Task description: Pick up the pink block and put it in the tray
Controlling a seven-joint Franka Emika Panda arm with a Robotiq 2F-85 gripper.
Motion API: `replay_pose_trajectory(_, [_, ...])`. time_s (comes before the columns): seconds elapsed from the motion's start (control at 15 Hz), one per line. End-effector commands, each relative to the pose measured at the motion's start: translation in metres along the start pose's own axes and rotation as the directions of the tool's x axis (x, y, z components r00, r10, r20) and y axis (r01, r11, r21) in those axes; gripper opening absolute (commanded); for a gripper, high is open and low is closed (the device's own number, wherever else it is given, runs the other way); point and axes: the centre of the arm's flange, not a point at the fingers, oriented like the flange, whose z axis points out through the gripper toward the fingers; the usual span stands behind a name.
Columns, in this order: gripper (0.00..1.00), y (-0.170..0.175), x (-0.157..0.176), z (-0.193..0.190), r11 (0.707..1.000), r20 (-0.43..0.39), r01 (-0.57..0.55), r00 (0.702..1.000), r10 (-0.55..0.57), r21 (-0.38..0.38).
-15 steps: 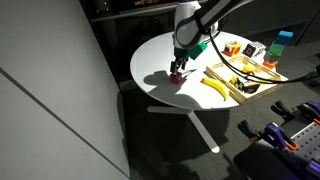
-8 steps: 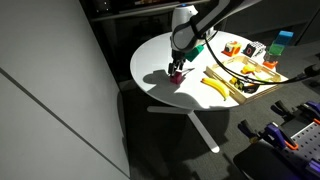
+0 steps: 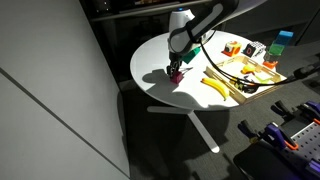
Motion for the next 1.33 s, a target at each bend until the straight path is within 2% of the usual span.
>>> replay_pose_trajectory(0.0, [0.34, 0.009, 0.016, -0.009, 0.999, 0.017, 0.005, 1.0, -0.005, -0.037])
replay_pose_trajectory(0.87, [0.33, 0.055, -0.008, -0.095, 0.991, 0.11, -0.059, 0.991, 0.073, -0.124])
replay_pose_trajectory(1.07, [0.33, 0.064, -0.019, -0.111, 0.986, 0.104, -0.092, 0.989, 0.107, -0.139])
replay_pose_trajectory(1.27, [0.33, 0.076, -0.035, -0.123, 0.974, 0.069, -0.176, 0.98, 0.187, -0.142])
